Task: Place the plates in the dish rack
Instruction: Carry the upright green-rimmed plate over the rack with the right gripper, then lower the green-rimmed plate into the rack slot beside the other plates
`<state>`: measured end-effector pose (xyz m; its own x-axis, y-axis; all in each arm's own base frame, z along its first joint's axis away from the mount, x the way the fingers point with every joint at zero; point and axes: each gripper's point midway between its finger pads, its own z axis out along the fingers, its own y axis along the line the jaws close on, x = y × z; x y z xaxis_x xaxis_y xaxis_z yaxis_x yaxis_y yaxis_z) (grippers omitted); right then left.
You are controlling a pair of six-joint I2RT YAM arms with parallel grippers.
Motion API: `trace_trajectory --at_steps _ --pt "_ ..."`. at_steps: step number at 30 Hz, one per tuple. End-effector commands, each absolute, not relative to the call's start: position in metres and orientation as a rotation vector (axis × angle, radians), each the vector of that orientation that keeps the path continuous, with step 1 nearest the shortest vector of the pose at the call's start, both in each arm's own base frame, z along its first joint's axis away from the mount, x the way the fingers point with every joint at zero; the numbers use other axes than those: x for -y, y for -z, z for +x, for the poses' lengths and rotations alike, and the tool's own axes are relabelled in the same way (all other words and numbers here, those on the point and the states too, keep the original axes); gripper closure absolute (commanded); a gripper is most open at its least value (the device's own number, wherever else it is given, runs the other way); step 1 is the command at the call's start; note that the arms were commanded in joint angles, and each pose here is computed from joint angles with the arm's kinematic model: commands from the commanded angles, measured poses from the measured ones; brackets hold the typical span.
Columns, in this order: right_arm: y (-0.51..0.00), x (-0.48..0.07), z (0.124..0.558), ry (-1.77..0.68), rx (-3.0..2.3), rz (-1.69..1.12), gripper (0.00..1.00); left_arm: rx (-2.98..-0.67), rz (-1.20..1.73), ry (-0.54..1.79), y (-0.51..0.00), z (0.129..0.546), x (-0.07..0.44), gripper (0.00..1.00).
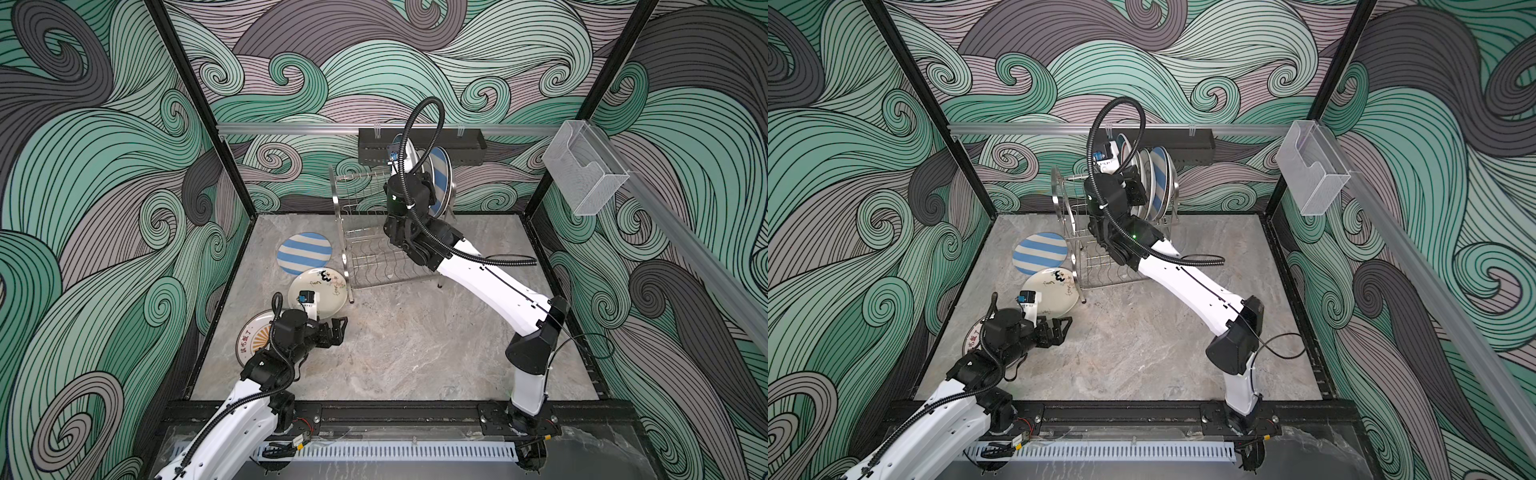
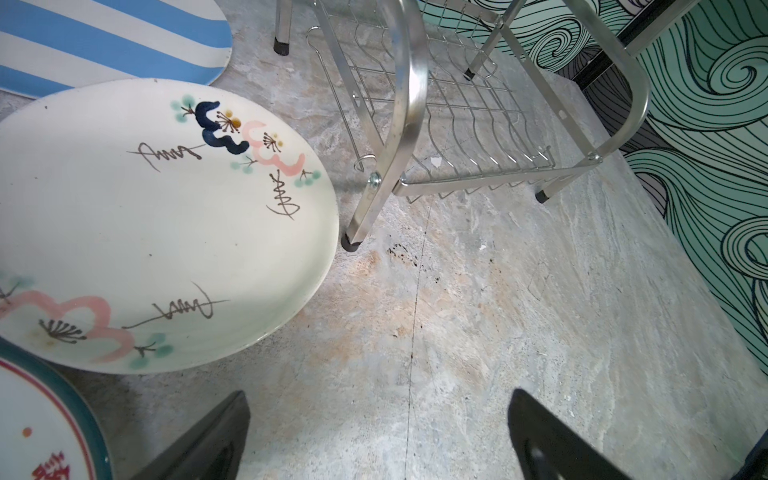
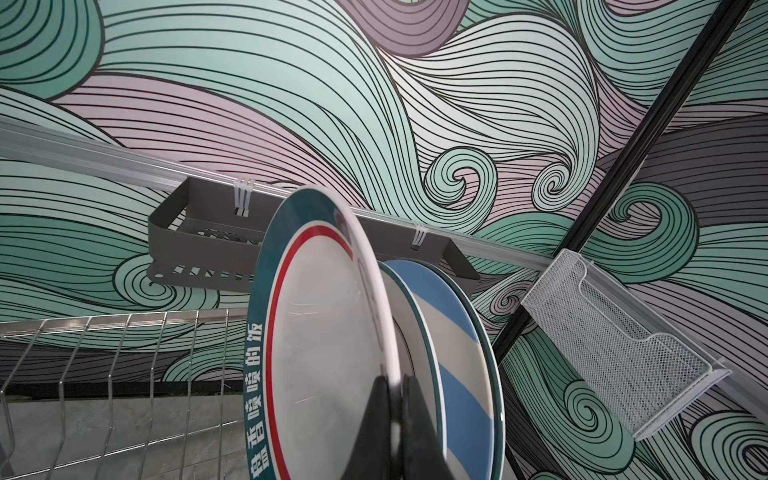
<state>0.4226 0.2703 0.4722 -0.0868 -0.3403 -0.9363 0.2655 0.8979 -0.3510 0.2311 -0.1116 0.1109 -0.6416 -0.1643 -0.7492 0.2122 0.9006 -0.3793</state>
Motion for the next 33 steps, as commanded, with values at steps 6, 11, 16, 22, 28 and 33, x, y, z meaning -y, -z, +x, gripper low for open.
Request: trace_trajectory --at_steps 6,11,16,22,28,33 --pt "-0.479 -0.257 0.421 0.452 -1.568 0.054 1.0 -2.174 0.049 0.565 -0.115 0.232 0.112 0.02" --pt "-0.47 -0.259 0.425 0.452 -1.582 0.053 1.0 -2.174 0.05 0.565 -0.115 0.232 0.112 0.01" --pt "-0.461 -0.262 0.428 0.453 -1.599 0.041 1.0 -2.175 0.051 0.565 -0.114 0.232 0.112 0.01" --pt "-0.452 -0.262 0.43 0.448 -1.617 0.03 0.98 -2.176 0.049 0.565 -0.114 0.232 0.112 0.01" --pt "-0.446 -0.267 0.432 0.435 -1.636 0.002 0.93 -2.176 0.05 0.564 -0.114 0.232 0.112 0.01" --pt "-0.444 -0.268 0.432 0.425 -1.646 -0.013 0.78 -2.178 0.051 0.566 -0.114 0.232 0.112 0.01"
